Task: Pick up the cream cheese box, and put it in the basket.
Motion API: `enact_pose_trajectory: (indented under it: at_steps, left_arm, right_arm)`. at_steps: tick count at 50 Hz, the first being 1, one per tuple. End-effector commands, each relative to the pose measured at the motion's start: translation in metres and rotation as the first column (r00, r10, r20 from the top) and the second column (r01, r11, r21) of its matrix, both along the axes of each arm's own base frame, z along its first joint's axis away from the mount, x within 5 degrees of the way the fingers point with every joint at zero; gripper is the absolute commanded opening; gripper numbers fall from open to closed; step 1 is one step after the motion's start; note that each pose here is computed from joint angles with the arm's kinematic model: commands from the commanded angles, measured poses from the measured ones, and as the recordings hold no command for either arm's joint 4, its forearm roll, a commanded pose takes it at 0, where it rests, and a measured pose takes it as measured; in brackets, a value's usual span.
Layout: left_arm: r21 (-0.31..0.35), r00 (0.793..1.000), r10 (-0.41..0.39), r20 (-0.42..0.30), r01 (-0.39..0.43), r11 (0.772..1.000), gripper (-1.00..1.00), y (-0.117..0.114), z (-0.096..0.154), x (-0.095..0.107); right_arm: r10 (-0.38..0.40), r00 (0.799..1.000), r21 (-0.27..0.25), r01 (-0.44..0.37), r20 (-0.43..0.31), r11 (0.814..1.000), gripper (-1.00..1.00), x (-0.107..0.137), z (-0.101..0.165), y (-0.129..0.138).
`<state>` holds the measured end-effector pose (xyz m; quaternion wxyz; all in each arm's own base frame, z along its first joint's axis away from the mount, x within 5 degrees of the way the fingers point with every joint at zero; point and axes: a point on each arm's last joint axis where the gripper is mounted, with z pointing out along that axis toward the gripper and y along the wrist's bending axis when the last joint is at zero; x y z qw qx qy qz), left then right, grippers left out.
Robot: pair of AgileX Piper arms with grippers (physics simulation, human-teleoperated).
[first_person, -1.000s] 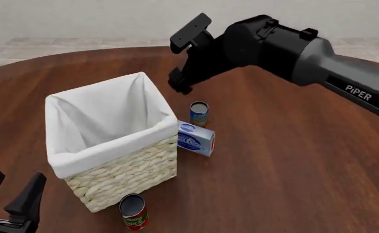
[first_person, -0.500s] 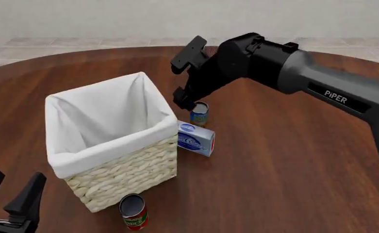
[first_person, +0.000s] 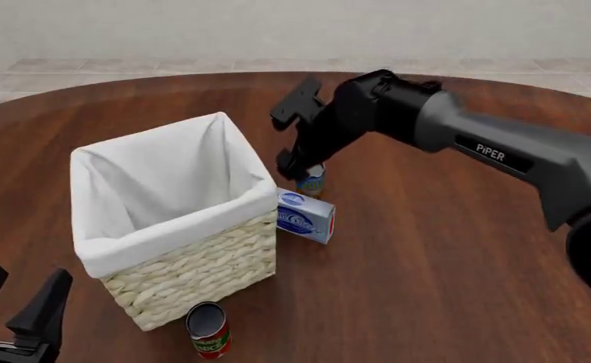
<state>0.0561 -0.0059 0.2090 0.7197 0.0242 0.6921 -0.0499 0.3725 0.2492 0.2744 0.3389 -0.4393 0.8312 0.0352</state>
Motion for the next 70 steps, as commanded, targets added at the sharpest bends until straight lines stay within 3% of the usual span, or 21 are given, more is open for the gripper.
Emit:
enact_pose_trajectory:
  at_steps: [1,21,70]
  left_arm:
    - [0.0,1.0,0.0,-0.001,0.0,1.0,1.0,0.0,0.0,0.0]
    - [0.008,1.0,-0.004,-0.003,0.004,1.0,1.0,0.0,0.0,0.0]
    - [0.025,1.0,-0.008,-0.021,0.008,1.0,1.0,-0.001,-0.002,0.0]
  right_arm:
    - [-0.009,0.999,-0.008,0.008,-0.033,1.0,1.0,0.002,-0.022,0.005]
    - [-0.013,0.997,-0.031,0.011,-0.071,0.999,1.0,0.002,-0.064,0.005]
    - [-0.015,0.992,-0.078,0.006,-0.124,0.997,1.0,0.006,-0.12,0.002]
